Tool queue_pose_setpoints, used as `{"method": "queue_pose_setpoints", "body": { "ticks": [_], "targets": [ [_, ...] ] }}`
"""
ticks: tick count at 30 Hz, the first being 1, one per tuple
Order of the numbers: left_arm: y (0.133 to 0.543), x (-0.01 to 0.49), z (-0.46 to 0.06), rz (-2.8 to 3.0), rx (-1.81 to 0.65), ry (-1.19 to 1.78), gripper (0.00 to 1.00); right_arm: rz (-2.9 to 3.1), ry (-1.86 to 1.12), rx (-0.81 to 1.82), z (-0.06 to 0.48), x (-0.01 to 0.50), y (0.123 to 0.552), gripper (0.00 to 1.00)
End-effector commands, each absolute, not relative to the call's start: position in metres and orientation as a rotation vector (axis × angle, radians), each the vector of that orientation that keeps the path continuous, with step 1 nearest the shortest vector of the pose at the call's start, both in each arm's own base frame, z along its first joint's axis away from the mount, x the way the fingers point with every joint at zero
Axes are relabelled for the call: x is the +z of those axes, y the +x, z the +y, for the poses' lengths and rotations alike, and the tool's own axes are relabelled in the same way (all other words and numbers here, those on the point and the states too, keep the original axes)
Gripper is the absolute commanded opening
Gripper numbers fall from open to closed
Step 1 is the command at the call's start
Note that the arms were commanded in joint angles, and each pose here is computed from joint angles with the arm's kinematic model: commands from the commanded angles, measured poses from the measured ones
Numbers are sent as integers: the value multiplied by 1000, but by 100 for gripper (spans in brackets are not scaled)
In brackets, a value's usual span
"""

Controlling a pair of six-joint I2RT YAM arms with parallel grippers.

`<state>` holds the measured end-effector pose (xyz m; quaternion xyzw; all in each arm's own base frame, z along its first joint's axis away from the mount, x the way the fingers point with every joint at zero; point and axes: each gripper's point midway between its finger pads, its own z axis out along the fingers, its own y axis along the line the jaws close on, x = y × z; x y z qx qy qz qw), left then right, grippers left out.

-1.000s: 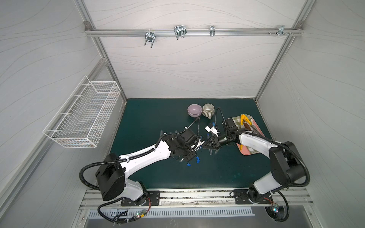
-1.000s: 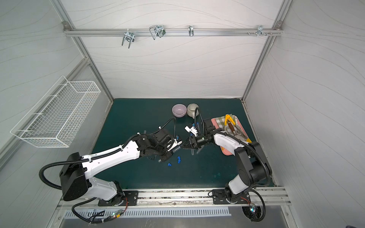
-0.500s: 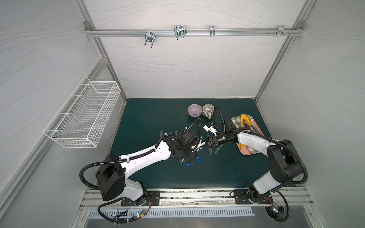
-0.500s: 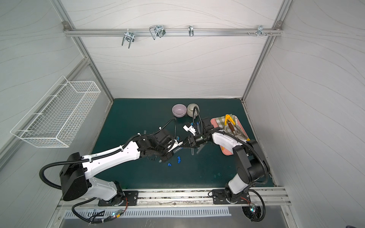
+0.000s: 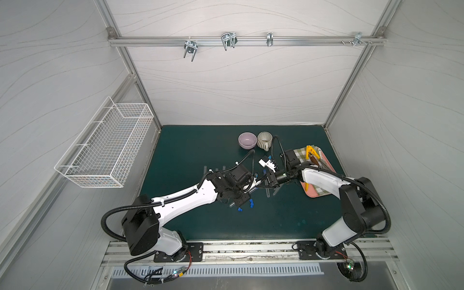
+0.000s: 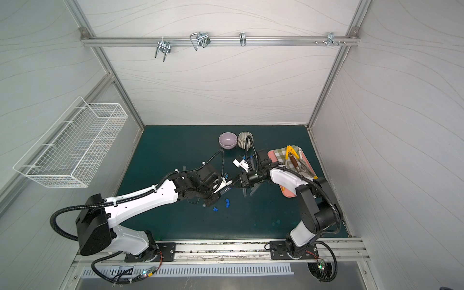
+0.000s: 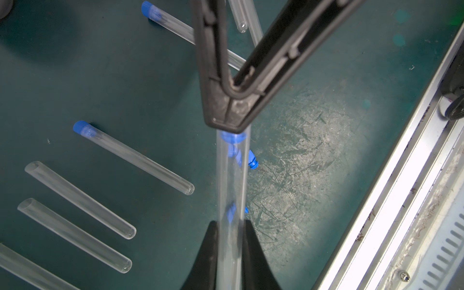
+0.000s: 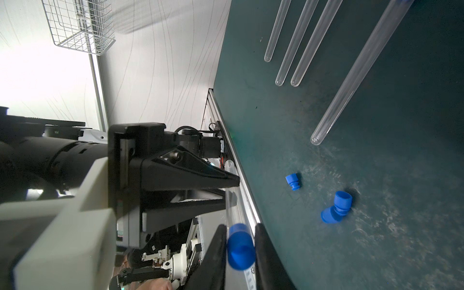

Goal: Remove stoppers from test tubes
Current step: Open the stopper on the test tube.

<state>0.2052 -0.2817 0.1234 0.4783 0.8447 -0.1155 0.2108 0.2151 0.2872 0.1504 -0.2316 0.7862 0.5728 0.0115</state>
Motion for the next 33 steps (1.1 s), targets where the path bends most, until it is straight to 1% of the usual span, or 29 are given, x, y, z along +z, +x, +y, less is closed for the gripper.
{"method": "queue_pose_setpoints", "body": {
  "ticks": [1,14,21,33],
  "targets": [
    [208,130,-287,2298,-329,1336,0,2421,-761,1828,290,154,211,20],
    [211,131,-287,2294,-313,1323,0,2427,-758,1826,289,152,210,13],
    [213,128,-284,2304,-286,1317,0,2390,-755,1862,289,160,210,10],
    [217,124,-279,2310,-235,1313,0,2397,-713,1823,279,161,218,8]
  ]
}}
